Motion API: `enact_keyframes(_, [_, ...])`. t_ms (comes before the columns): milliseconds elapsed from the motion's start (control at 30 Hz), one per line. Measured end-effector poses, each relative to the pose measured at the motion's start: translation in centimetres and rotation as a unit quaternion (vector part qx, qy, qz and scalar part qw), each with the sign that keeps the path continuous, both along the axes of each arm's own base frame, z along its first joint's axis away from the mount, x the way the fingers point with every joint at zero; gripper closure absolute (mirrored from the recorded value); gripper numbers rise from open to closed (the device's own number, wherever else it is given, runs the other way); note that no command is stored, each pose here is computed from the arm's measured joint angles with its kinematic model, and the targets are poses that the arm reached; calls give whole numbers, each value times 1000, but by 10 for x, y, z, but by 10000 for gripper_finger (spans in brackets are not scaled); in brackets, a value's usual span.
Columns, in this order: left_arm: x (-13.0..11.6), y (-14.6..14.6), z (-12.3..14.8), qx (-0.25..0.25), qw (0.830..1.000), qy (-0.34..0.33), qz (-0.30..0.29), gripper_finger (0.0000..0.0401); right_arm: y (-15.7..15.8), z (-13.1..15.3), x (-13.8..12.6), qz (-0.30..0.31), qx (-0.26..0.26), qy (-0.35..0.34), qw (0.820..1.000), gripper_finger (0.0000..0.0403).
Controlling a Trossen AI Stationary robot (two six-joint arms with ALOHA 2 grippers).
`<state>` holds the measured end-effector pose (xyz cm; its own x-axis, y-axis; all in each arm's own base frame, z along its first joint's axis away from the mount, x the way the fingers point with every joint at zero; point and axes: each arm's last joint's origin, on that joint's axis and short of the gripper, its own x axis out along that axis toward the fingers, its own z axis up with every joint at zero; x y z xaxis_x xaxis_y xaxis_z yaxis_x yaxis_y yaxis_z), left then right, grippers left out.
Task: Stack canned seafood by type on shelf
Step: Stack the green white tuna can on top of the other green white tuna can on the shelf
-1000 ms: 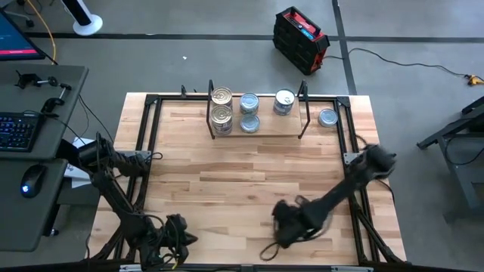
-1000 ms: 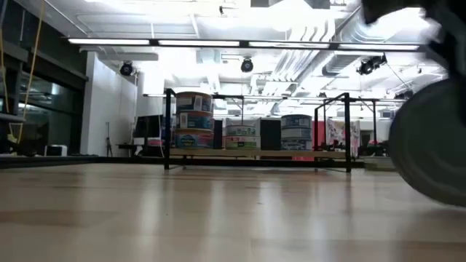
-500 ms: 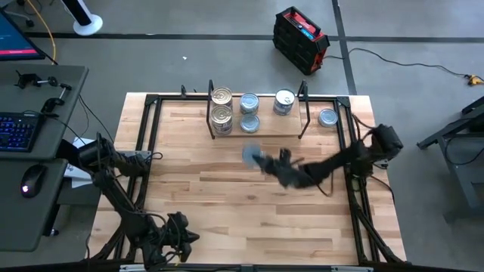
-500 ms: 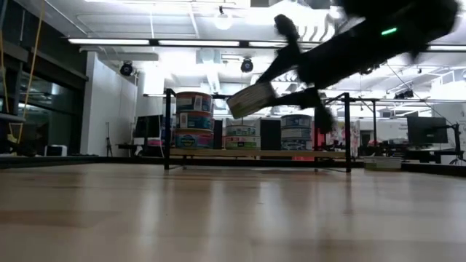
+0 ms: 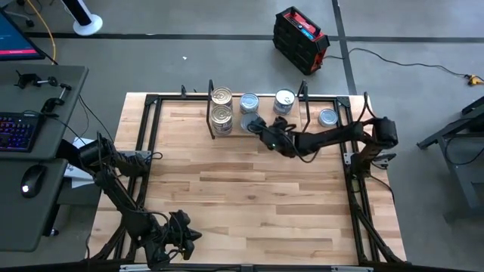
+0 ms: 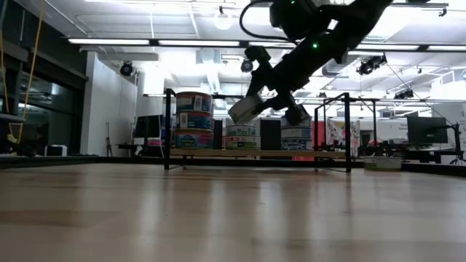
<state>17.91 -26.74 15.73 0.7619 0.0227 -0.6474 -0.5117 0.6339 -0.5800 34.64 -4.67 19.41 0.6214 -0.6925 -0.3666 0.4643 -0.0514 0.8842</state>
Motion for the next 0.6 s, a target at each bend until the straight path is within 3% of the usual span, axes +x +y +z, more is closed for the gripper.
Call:
enact_keyframes(333, [0, 0, 0, -1, 1000, 0, 1, 401, -31, -2, 0, -4, 28, 14, 999, 279])
enact_keyframes(600, [0, 0, 0, -6, 1000, -1, 3, 401, -30, -19, 10, -13, 55, -17, 998, 273])
